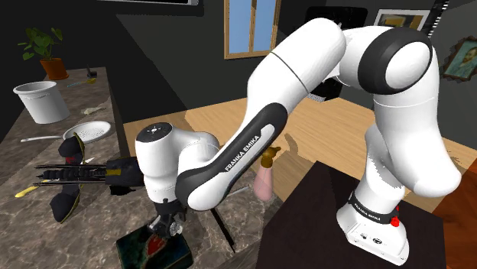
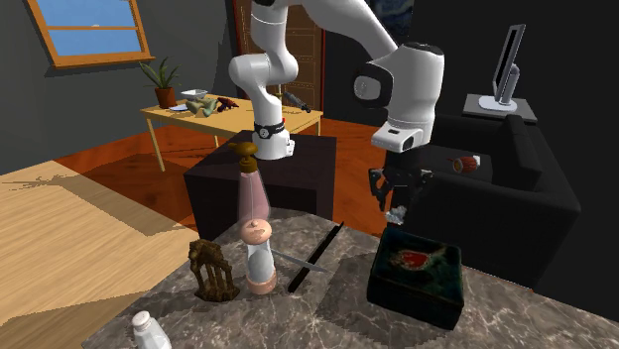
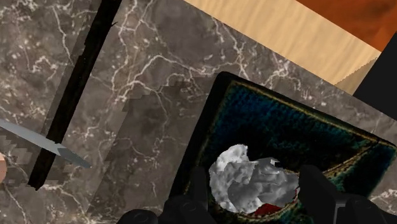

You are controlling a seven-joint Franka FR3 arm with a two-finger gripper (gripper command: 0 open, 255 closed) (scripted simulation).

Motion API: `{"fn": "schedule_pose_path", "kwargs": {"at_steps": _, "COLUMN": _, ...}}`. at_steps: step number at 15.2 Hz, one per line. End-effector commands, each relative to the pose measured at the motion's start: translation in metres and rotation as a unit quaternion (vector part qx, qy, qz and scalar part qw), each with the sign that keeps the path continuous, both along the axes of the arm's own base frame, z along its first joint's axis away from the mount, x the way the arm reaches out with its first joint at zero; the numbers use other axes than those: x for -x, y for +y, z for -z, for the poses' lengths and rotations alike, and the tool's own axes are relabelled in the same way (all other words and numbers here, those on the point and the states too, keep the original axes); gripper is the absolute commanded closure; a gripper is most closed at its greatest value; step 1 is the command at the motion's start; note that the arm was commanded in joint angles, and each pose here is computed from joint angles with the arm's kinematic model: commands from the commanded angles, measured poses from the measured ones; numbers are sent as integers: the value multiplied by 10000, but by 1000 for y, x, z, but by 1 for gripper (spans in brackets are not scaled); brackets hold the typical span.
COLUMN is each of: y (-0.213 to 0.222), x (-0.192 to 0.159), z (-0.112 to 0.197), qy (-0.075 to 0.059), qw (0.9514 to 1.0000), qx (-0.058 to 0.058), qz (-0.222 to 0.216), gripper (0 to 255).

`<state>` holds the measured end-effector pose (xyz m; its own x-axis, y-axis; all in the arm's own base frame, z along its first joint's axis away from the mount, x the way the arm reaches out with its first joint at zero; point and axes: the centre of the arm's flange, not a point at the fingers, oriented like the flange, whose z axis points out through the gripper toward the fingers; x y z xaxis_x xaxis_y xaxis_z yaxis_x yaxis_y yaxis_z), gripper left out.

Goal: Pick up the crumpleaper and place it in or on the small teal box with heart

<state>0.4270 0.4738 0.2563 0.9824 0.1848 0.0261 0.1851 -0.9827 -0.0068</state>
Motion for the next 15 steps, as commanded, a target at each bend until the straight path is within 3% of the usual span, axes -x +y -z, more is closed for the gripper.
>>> {"fn": "schedule_pose_path", "kwargs": {"at_steps": 1, "y": 20, "x": -16, "z": -2, "qy": -1, "qw": 10000, "qx": 1, "qz": 2, "gripper": 255}}
{"fn": "schedule_pose_path", "kwargs": {"at_steps": 6, "y": 69, "x": -54, "z": 0, "qy": -1, "qw": 10000, "qx": 1, "qz": 2, "gripper": 255}}
{"fn": "schedule_pose_path", "kwargs": {"at_steps": 15, "y": 69, "x": -54, "z": 48, "qy": -1, "qw": 10000, "qx": 1, "qz": 2, "gripper": 255}}
